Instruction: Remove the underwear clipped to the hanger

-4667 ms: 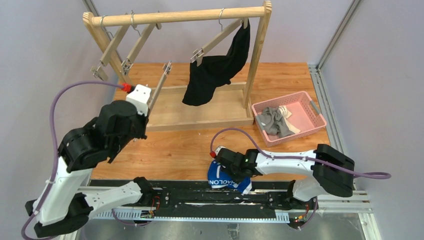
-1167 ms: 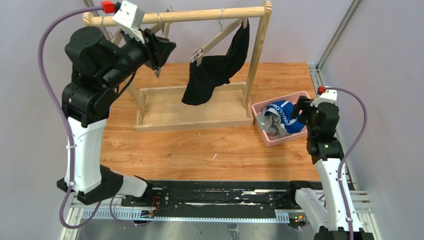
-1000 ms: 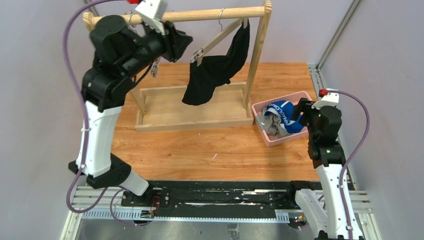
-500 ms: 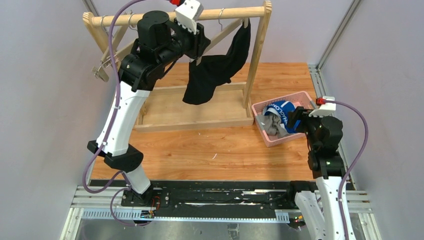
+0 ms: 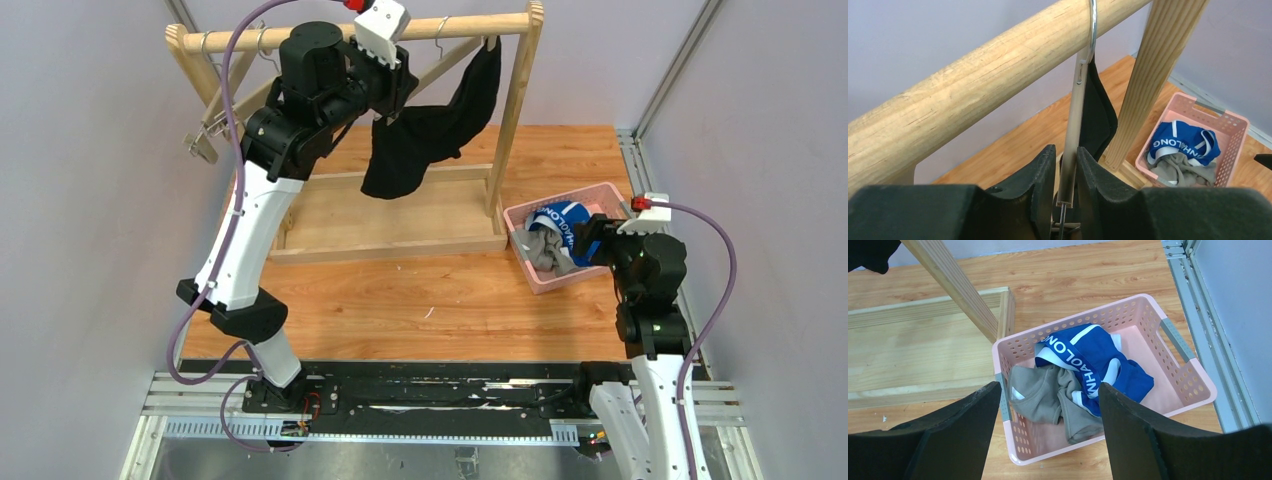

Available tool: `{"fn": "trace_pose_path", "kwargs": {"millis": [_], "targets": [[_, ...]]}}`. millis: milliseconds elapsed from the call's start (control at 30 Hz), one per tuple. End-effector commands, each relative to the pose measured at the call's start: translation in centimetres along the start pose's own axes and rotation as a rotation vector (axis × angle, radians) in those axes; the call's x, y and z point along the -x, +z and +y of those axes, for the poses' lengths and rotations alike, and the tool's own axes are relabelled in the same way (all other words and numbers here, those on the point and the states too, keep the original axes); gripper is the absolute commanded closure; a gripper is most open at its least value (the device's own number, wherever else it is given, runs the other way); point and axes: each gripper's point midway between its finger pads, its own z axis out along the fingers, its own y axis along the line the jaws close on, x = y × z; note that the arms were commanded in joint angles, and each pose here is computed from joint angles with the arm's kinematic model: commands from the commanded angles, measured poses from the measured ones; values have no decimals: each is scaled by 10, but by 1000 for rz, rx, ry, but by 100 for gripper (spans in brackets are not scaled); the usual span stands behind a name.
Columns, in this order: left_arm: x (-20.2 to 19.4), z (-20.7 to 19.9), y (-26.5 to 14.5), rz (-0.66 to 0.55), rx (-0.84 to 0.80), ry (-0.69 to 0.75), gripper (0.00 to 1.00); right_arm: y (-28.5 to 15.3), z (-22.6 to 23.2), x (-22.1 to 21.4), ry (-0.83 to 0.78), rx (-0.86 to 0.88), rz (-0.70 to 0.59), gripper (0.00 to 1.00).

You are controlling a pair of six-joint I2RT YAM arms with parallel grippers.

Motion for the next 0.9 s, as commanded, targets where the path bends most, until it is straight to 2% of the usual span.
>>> {"fn": "trace_pose_path", "kwargs": {"millis": [0, 533, 867], "targets": [[-7, 2, 10, 14, 17, 24, 66, -2, 7, 6, -20, 40, -30, 27], [-14, 5, 20, 30, 35, 24, 60, -4, 10, 8, -26, 59, -45, 27], [-24, 2, 29, 53, 15, 25, 100, -6, 8, 10, -25, 44, -63, 27]]}}
